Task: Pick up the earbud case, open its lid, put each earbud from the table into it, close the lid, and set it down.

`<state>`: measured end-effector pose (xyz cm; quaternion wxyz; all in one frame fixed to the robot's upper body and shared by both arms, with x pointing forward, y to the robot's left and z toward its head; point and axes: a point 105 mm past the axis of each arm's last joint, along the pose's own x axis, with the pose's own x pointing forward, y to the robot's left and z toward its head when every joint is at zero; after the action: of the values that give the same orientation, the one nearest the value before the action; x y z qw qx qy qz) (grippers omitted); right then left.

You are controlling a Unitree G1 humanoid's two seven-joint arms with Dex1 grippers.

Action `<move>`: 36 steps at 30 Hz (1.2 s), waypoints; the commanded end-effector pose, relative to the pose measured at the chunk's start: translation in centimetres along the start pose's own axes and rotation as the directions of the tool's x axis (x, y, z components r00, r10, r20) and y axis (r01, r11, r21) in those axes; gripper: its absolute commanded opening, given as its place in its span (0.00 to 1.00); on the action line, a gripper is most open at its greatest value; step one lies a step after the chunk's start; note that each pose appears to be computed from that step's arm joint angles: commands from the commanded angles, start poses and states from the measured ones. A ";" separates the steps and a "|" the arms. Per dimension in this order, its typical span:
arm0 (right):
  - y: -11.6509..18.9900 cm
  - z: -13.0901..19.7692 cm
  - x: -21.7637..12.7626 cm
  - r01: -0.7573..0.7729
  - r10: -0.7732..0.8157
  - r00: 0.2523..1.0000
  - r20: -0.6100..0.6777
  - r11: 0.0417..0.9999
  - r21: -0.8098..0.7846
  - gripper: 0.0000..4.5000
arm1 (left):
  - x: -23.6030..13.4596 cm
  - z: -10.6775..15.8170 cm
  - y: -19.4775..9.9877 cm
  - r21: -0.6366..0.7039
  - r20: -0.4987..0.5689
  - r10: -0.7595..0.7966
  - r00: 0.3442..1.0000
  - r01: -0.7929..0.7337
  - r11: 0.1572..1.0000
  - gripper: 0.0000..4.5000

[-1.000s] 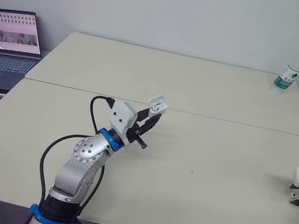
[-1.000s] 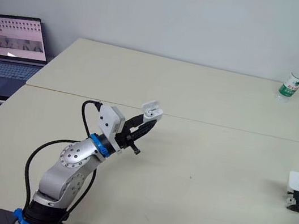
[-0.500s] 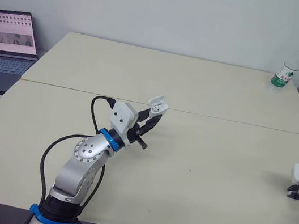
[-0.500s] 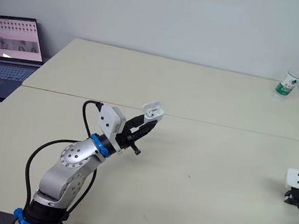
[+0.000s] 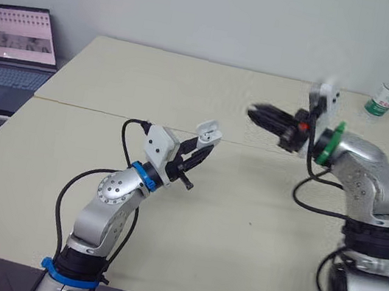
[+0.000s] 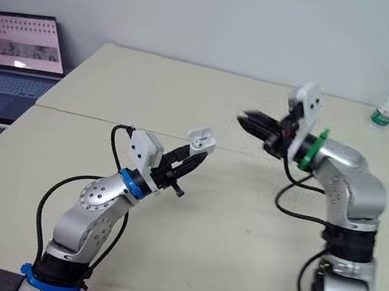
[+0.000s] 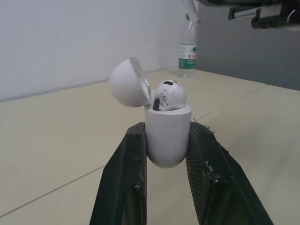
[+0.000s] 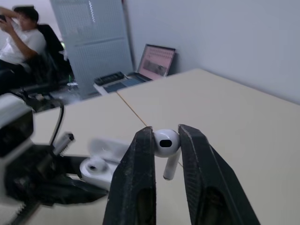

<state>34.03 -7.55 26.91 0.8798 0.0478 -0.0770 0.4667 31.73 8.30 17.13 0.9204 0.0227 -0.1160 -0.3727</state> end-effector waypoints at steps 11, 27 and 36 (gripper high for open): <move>2.9 0.0 0.6 0.070 -0.068 0.990 0.126 0.998 -0.007 0.09 | 1.3 3.6 -0.4 0.008 0.099 -0.059 0.993 0.059 0.998 0.17; 3.0 -2.0 0.7 0.087 -0.085 0.992 0.093 0.996 -0.009 0.09 | 1.4 3.7 -0.9 -0.002 0.115 -0.064 0.991 0.065 0.998 0.17; 3.0 -1.8 1.0 0.085 -0.083 0.991 0.102 0.996 -0.015 0.09 | 1.4 3.8 -0.9 0.000 0.117 -0.069 0.991 0.069 0.998 0.17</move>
<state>32.72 -4.89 23.84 0.8994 0.0718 -0.0933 0.4209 32.01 7.09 19.16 0.9085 0.0023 -0.1297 -0.3972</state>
